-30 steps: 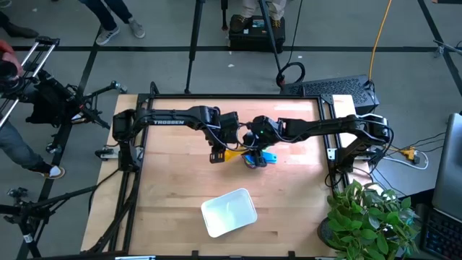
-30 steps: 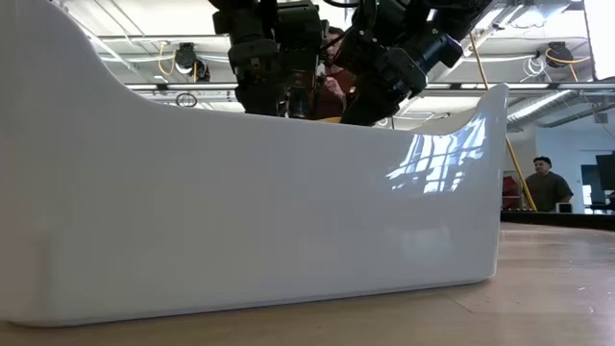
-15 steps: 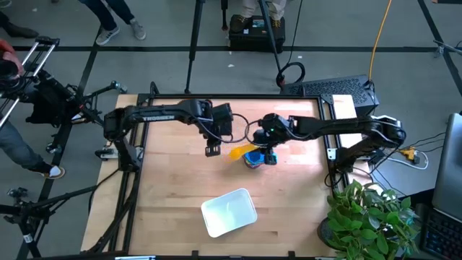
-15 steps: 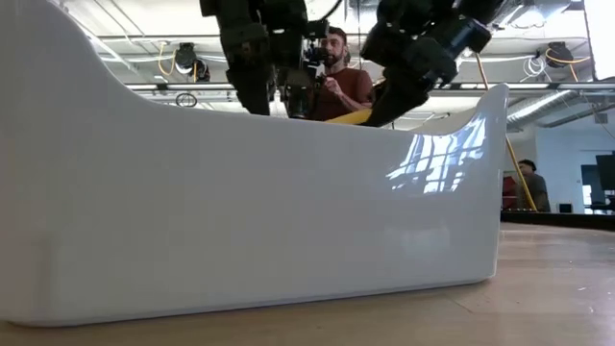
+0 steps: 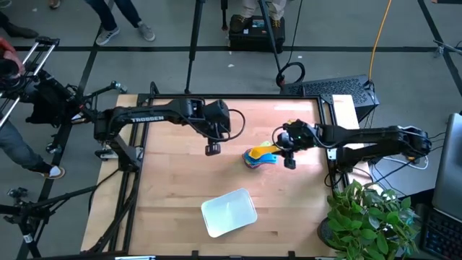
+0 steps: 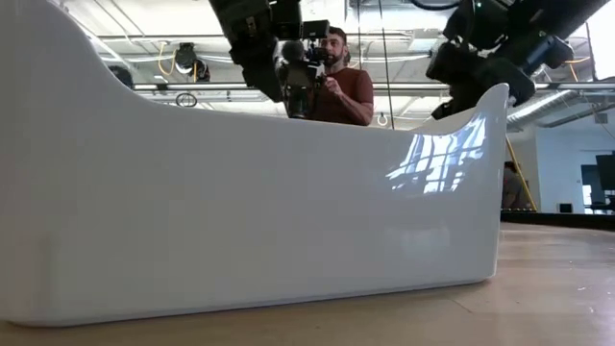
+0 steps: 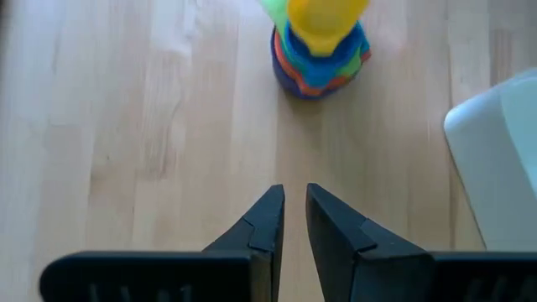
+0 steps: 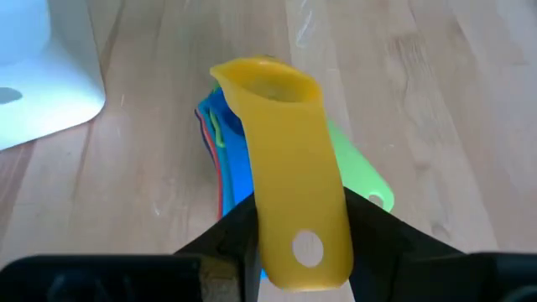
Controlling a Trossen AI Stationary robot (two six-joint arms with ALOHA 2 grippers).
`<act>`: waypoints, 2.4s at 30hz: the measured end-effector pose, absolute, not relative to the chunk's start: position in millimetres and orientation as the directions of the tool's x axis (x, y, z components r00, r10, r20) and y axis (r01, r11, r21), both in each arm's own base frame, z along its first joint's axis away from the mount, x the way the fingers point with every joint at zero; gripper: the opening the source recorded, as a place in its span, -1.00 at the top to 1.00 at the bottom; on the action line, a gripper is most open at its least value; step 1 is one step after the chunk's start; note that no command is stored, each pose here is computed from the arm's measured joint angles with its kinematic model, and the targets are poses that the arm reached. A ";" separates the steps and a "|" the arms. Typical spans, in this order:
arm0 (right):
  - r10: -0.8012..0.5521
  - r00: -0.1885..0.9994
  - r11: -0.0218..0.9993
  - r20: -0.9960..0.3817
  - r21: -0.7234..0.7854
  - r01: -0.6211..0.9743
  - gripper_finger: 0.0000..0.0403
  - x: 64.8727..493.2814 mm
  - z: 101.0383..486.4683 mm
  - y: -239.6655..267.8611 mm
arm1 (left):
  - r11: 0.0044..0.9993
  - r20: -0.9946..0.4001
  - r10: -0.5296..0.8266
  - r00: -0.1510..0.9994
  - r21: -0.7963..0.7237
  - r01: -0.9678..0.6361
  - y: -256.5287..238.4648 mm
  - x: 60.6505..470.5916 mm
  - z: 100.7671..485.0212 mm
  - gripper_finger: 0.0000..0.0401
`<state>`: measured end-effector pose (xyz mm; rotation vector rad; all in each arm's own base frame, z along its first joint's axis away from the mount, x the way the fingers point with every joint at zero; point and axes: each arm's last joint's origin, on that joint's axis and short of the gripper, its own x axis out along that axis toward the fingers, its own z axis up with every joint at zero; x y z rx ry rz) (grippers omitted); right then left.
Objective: Nest measuring cups in basket
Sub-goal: Stack the yellow measuring cup on the blue measuring cup, then adjust the stacked measuring cups
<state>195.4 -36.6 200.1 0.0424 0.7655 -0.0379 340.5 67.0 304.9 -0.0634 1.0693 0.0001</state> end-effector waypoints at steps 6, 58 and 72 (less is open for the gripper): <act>-0.020 0.736 0.998 -0.677 0.029 0.053 0.42 197.0 184.8 -36.5 | 0.999 -0.849 -0.024 0.528 -0.043 -0.023 66.8 347.5 305.4 0.73; 0.121 0.592 0.991 -0.797 0.065 -0.116 0.98 215.8 146.9 0.9 | 0.953 -0.679 -0.085 0.729 -0.270 -0.139 114.8 446.3 185.0 0.98; 0.082 0.625 0.995 -0.777 0.026 -0.097 0.98 226.5 149.3 -12.7 | 0.953 -0.692 -0.126 0.711 -0.283 -0.106 94.0 451.9 177.8 0.98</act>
